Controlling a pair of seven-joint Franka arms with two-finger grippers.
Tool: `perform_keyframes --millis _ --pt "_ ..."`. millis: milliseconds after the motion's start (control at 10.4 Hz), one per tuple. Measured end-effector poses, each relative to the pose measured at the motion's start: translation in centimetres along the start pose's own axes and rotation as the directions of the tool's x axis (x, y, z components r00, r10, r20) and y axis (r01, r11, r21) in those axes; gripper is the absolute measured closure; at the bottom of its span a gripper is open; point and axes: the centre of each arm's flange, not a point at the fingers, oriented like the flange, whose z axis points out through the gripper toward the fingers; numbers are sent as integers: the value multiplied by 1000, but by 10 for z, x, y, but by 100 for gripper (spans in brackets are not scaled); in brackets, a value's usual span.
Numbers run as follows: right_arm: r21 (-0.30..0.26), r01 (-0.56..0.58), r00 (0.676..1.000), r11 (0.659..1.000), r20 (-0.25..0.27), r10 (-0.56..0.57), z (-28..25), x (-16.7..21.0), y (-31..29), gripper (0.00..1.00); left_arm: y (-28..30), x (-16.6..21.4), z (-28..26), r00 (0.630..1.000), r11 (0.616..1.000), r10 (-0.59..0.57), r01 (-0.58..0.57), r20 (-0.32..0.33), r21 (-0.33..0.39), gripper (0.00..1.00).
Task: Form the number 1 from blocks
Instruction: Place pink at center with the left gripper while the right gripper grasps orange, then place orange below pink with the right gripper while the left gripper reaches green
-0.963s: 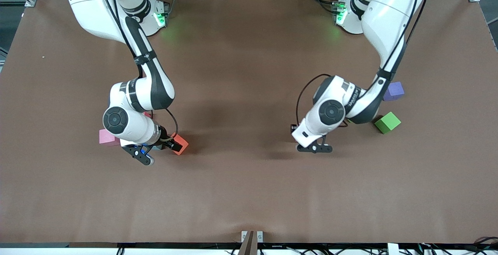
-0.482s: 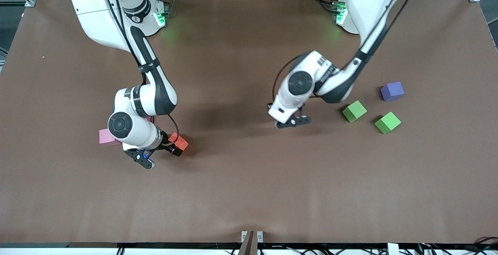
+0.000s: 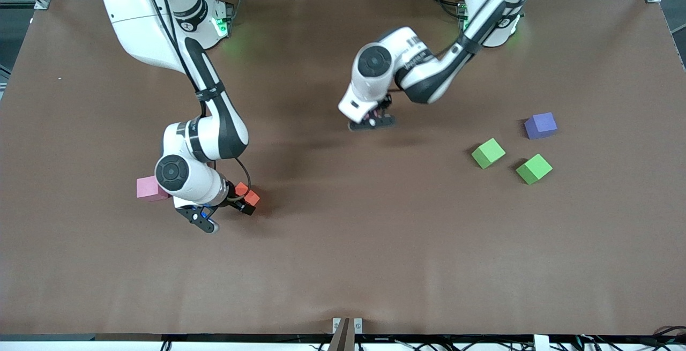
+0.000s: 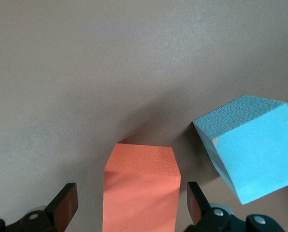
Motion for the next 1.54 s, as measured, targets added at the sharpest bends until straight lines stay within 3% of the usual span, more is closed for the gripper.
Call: perform_keyframes --millis 482,578,674,867,1252,1541 --pt "-11 8 1000 1000 -14 -8 19 -1 -4 1 43 -143 57 991 990 131 -131 7 43 35" --pt "-13 8 1000 1000 -15 -8 21 0 -3 9 43 -159 68 990 989 138 -138 -7 48 35" --pt "-13 11 1000 1000 -15 -11 22 -1 -3 12 41 -164 78 990 989 140 -138 -20 51 35" --pt "-12 16 1000 1000 -16 -16 21 0 -3 33 39 -159 94 989 989 142 -140 -38 53 35" --pt "-15 84 996 996 -23 -85 19 5 0 38 40 -148 93 989 990 140 -138 -52 42 34" --pt "12 219 974 976 -54 -218 -9 7 -9 38 43 -151 87 987 989 148 -145 -65 37 0"
